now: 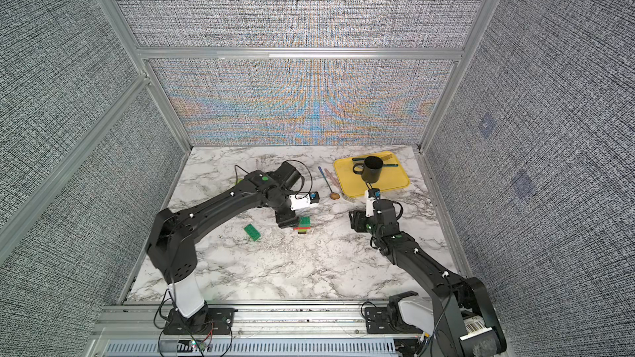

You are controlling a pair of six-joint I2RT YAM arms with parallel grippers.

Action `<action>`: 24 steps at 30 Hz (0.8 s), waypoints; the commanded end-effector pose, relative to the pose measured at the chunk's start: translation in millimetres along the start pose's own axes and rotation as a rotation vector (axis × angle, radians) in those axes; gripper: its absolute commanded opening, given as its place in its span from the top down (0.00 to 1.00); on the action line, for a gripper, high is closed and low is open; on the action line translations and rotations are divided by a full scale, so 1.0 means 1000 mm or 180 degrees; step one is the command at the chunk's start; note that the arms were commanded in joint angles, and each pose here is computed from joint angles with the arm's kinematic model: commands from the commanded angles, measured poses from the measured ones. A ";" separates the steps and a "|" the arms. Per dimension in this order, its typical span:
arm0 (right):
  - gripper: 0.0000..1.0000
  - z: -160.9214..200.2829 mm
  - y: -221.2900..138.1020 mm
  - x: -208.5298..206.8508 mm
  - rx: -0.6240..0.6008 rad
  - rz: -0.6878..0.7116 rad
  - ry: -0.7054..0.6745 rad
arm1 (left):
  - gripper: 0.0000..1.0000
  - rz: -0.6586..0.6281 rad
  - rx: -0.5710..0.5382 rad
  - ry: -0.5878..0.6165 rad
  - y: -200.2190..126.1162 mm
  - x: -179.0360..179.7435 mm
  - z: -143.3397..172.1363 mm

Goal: Assemble a carrot with lego
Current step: Assemble the lego brick with the lego brick, then pick up the lego brick from the center of the board.

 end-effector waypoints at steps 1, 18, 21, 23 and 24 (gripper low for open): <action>0.35 -0.008 -0.002 0.005 -0.0088 -0.0057 -0.0011 | 0.27 -0.0578 -0.0410 -0.0993 -0.022 0.016 0.005; 0.35 0.005 0.018 0.009 0.0016 -0.0216 0.0090 | 0.06 -0.1816 -0.0449 -0.4855 -0.004 -0.031 0.173; 0.35 0.008 0.019 0.008 0.0031 -0.0226 0.0113 | 0.06 -0.1655 -0.0341 -0.4804 0.012 -0.023 0.166; 0.35 0.009 0.019 0.008 0.0041 -0.0231 0.0106 | 0.06 -0.1565 -0.0322 -0.4776 0.022 -0.016 0.161; 0.35 0.008 0.019 0.009 0.0039 -0.0235 0.0097 | 0.07 -0.1548 -0.0280 -0.4764 0.027 -0.013 0.160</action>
Point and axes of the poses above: each gripper's point midway between its finger pads, its own y axis out along the fingers, its own x axis along the line the jaws close on, z = x × y, the point moved 5 cm from there along -y, back along the fingers, and after that the axes turned 10 degrees about y, right-handed, at the moved point
